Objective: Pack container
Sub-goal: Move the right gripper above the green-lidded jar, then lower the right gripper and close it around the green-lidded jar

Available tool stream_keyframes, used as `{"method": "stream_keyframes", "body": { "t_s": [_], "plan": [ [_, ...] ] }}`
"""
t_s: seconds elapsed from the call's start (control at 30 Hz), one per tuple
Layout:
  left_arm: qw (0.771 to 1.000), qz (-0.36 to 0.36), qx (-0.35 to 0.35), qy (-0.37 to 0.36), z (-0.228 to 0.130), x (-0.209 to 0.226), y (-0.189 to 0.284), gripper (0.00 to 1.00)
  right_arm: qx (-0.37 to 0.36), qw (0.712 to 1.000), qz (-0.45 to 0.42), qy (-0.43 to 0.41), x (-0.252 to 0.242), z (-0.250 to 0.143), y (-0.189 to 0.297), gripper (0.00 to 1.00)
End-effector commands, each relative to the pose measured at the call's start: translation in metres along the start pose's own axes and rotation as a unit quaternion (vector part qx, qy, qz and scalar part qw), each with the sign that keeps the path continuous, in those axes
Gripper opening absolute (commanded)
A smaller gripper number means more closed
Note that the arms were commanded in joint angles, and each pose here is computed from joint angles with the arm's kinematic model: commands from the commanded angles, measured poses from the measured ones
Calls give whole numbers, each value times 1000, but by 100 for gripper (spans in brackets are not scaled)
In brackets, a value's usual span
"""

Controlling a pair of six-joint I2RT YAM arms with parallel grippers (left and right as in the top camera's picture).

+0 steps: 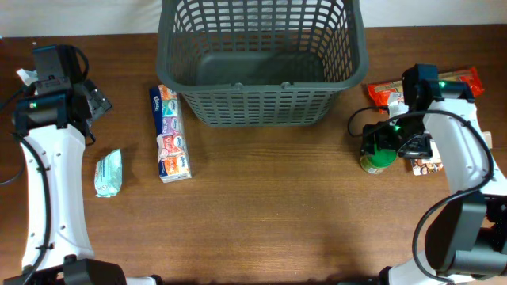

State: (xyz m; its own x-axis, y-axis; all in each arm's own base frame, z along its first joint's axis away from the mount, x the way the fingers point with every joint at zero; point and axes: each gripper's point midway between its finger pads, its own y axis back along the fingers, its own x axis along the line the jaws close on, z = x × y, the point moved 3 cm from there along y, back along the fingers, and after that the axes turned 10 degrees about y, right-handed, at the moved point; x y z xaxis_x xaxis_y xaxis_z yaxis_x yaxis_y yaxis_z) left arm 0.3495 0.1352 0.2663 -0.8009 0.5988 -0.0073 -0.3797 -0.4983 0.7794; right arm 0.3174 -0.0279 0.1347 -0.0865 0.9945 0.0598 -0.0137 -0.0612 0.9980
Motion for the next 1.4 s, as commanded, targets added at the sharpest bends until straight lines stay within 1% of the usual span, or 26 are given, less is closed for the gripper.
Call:
{"method": "stream_keyframes", "body": {
  "t_s": [0.0, 0.17, 0.33, 0.47, 1.0, 1.37],
  "plan": [
    [1000, -7, -8, 2, 5, 1, 7, 99, -10, 1000, -19, -4, -6, 1, 2, 99],
    [1000, -7, -8, 2, 5, 1, 7, 100, -10, 1000, -19, -4, -8, 8, -7, 99],
    [1000, -7, -8, 2, 5, 1, 7, 100, 30, 999, -9, -6, -9, 7, -32, 99],
    [1000, -7, -8, 2, 5, 1, 7, 100, 50, 999, -5, -6, -10, 7, -46, 99],
    [1000, -7, -8, 2, 5, 1, 7, 99, 36, 999, -8, -6, -12, 16, -53, 99],
    [1000, -7, -8, 2, 5, 1, 7, 100, 54, 998, -4, -9, -10, 4, -66, 99]
  ]
}}
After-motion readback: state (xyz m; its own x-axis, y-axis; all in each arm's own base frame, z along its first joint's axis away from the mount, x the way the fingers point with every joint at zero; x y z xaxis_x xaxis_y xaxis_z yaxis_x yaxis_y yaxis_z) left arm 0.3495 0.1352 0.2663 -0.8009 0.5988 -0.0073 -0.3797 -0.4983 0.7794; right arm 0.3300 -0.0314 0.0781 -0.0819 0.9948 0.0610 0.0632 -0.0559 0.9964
